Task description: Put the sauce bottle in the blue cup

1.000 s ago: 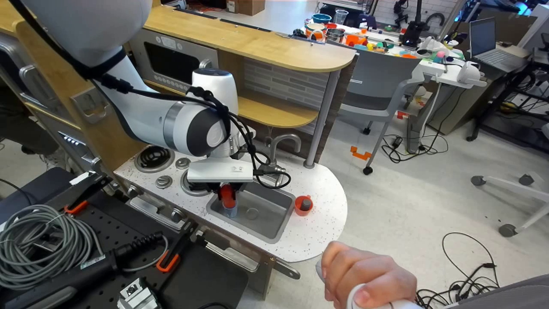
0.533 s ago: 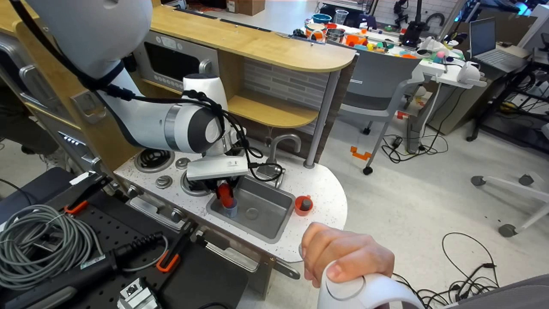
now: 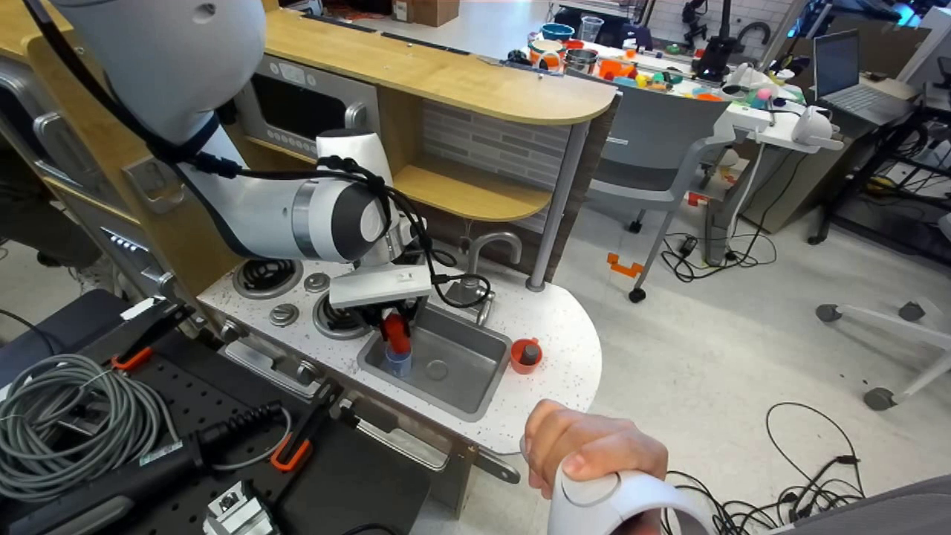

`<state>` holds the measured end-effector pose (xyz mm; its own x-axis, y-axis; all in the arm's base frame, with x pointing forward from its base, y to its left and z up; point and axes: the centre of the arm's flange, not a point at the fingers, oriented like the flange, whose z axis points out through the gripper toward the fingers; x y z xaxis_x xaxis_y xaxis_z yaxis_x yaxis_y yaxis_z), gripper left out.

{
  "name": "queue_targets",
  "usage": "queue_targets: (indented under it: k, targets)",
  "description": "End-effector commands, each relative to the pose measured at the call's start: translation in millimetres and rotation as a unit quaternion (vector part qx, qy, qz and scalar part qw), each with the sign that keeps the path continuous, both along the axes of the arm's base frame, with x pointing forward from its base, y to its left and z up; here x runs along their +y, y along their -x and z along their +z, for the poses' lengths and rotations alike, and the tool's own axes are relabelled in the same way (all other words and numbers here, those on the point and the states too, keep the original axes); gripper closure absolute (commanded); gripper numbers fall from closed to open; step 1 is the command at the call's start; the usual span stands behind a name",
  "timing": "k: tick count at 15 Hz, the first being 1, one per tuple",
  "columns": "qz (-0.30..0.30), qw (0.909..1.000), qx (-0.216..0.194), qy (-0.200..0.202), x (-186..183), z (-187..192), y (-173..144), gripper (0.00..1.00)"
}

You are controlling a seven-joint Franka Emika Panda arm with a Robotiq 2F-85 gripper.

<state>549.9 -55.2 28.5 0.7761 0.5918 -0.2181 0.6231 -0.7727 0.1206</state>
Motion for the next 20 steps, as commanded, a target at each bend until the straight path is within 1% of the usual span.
queue_targets:
  k: [1,5,6,7,8,10,11,12,14,15,17,19,20]
  targets:
    - [-0.007,0.9999,0.002,0.014,-4,-17,-4,0.87]
    - [-0.017,0.9997,0.013,0.012,-5,-27,-1,0.87]
    - [-0.021,0.9996,0.017,0.010,-7,-27,0,0.45]
    - [-0.028,0.9993,0.023,0.007,-10,-25,3,0.36]
    - [-0.049,0.9984,0.027,0.006,-18,-19,6,0.30]
    - [-0.070,0.9967,0.040,0.003,-35,-7,15,0.16]
    - [-0.078,0.9960,0.042,0.008,-48,6,27,0.08]
    - [-0.083,0.9955,0.044,0.011,-60,12,35,0.02]
    - [-0.100,0.9931,0.055,0.026,-95,29,67,0.00]
    - [-0.115,0.9908,0.059,0.042,-112,37,83,0.00]
    - [-0.145,0.9854,0.068,0.058,-146,52,113,0.00]
    - [-0.175,0.9793,0.076,0.067,-179,68,148,0.00]
    - [-0.189,0.9768,0.073,0.068,-195,76,166,0.00]
